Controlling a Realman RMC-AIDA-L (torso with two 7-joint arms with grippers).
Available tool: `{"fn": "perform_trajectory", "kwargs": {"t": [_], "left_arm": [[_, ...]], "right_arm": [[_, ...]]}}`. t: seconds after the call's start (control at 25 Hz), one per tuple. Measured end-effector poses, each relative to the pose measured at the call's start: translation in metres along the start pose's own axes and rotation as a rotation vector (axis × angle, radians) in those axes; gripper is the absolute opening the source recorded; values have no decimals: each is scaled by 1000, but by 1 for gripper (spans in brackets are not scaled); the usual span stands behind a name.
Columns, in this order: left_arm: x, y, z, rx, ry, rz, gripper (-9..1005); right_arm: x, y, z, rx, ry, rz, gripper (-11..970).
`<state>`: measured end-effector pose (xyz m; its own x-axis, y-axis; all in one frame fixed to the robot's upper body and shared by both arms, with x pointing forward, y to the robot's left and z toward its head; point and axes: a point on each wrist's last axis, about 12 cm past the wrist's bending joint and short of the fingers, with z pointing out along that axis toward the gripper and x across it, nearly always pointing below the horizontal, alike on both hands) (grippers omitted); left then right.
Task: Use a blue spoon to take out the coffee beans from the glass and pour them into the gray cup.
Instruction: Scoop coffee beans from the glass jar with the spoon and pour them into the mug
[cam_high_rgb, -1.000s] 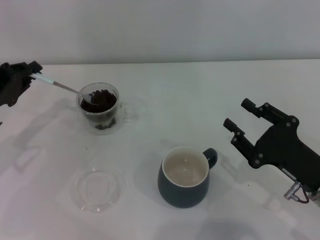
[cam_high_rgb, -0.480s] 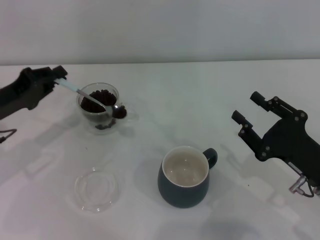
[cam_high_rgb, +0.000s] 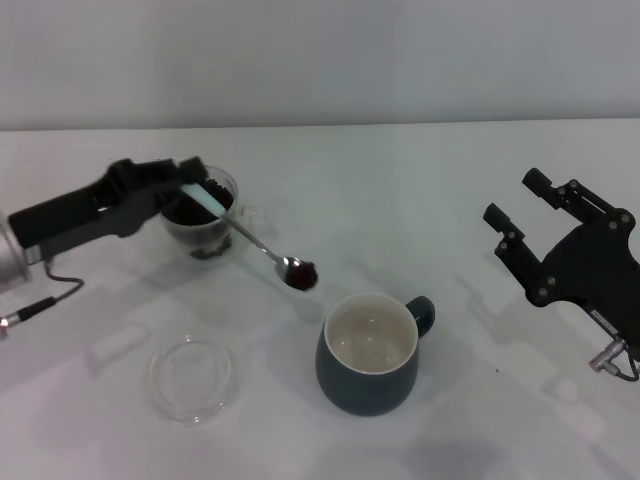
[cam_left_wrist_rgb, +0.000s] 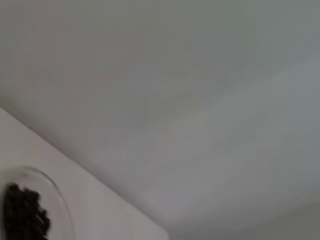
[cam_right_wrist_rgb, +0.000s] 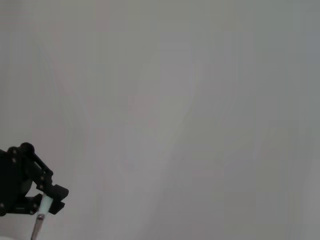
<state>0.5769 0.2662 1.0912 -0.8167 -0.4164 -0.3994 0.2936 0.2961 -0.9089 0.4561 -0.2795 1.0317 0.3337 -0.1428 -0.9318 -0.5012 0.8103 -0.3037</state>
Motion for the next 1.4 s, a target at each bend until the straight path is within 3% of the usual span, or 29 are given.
{"fn": "perform_trajectory", "kwargs": {"t": [0.68, 1.08, 1.4], "left_arm": [[11, -12, 36, 11, 162, 101, 132], [3, -18, 60, -49, 225, 281, 132], [-2, -36, 93, -38, 303, 437, 135]], "right_arm": [[3, -1, -6, 21, 30, 5, 495], [3, -1, -7, 19, 32, 7, 495], [3, 0, -7, 14, 31, 23, 496]]}}
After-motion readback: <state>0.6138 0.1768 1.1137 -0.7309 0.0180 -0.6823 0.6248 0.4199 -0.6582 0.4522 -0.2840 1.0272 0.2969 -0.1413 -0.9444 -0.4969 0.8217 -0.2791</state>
